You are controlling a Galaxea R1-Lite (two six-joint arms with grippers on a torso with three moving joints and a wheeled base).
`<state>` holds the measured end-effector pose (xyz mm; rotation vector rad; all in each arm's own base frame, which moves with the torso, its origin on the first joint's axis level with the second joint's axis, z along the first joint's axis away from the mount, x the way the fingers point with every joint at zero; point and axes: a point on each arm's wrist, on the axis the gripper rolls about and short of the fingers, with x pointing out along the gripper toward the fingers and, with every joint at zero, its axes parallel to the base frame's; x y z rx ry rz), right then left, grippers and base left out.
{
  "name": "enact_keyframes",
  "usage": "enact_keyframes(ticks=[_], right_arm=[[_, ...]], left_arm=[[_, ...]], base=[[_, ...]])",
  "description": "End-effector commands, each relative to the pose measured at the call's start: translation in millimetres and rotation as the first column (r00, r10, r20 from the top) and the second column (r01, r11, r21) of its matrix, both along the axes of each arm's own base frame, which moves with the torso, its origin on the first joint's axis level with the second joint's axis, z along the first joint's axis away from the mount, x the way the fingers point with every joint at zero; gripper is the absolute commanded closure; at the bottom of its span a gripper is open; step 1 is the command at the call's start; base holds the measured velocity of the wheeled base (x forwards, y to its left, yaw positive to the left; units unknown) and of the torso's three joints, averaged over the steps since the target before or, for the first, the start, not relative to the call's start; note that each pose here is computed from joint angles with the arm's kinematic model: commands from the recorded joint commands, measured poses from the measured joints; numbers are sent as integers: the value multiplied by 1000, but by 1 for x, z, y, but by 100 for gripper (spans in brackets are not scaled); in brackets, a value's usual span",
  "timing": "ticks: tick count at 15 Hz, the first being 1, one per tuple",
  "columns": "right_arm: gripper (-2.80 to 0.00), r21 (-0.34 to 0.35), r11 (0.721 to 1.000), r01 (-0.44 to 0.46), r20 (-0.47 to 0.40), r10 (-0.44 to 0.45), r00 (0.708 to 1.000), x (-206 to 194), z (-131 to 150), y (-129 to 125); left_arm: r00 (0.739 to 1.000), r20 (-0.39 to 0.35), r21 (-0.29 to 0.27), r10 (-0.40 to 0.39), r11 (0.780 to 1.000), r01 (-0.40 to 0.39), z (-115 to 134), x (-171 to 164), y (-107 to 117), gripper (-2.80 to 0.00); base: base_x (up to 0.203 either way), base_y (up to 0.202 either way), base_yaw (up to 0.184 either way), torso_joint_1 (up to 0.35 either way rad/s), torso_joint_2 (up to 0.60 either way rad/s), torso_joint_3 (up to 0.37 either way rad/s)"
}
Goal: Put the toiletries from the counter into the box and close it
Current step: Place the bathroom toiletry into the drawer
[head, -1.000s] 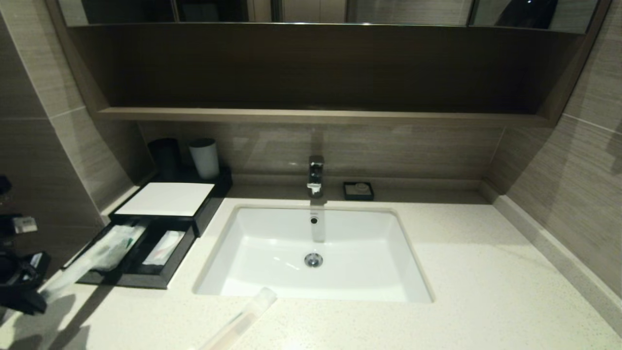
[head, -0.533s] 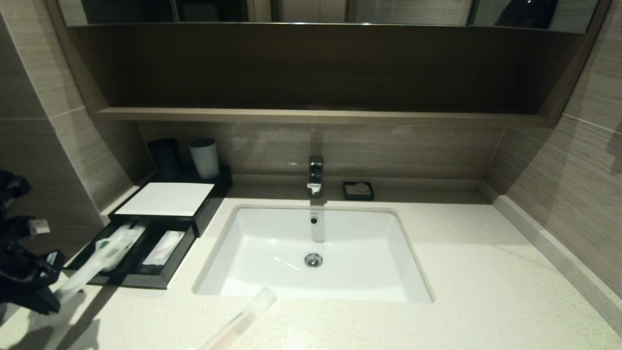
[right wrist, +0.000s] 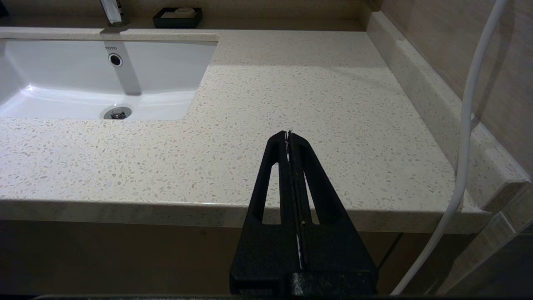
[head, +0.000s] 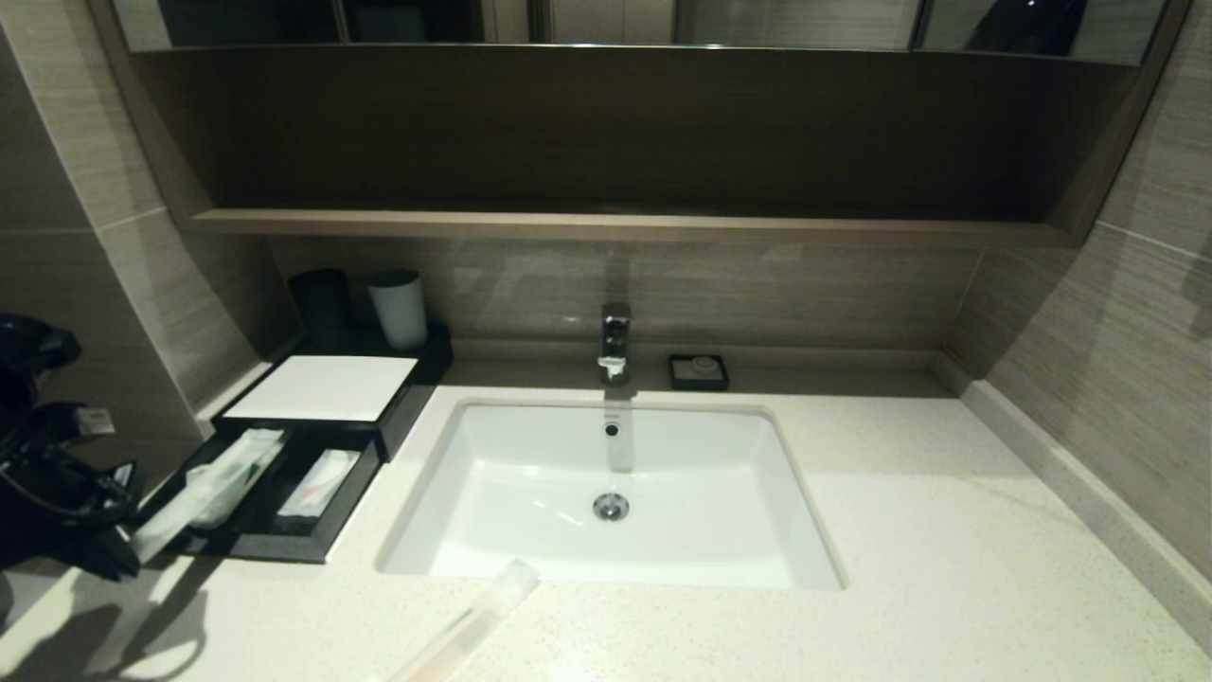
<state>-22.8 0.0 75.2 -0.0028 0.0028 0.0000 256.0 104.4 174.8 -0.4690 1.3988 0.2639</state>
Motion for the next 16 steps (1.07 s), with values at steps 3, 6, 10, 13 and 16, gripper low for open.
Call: enact_keyframes(ticks=[3, 6, 10, 13, 16], right_arm=[[0, 0, 1000, 0, 2, 0, 1000, 0, 0, 0], [0, 0, 1000, 1, 1, -1, 1000, 0, 0, 0], [0, 0, 1000, 1, 1, -1, 1000, 0, 0, 0], [0, 0, 1000, 0, 3, 0, 1000, 0, 0, 0], [0, 0, 1000, 0, 3, 0, 1000, 0, 0, 0]], left_arm=[[999, -30, -20, -15, 1000, 14, -13, 20, 3, 0], [999, -41, -29, -26, 999, 25, -17, 23, 2, 0], [1000, -11, -17, -29, 999, 28, -21, 36, 7, 0], [1000, 6, -11, -30, 999, 30, -31, 55, 14, 0], [998, 49, -43, -43, 998, 46, -40, 69, 17, 0]], base=[[0, 0, 0, 0, 0, 0], [0, 0, 0, 0, 0, 0], [0, 0, 0, 0, 0, 0], [0, 0, 0, 0, 0, 0], [0, 0, 0, 0, 0, 0]])
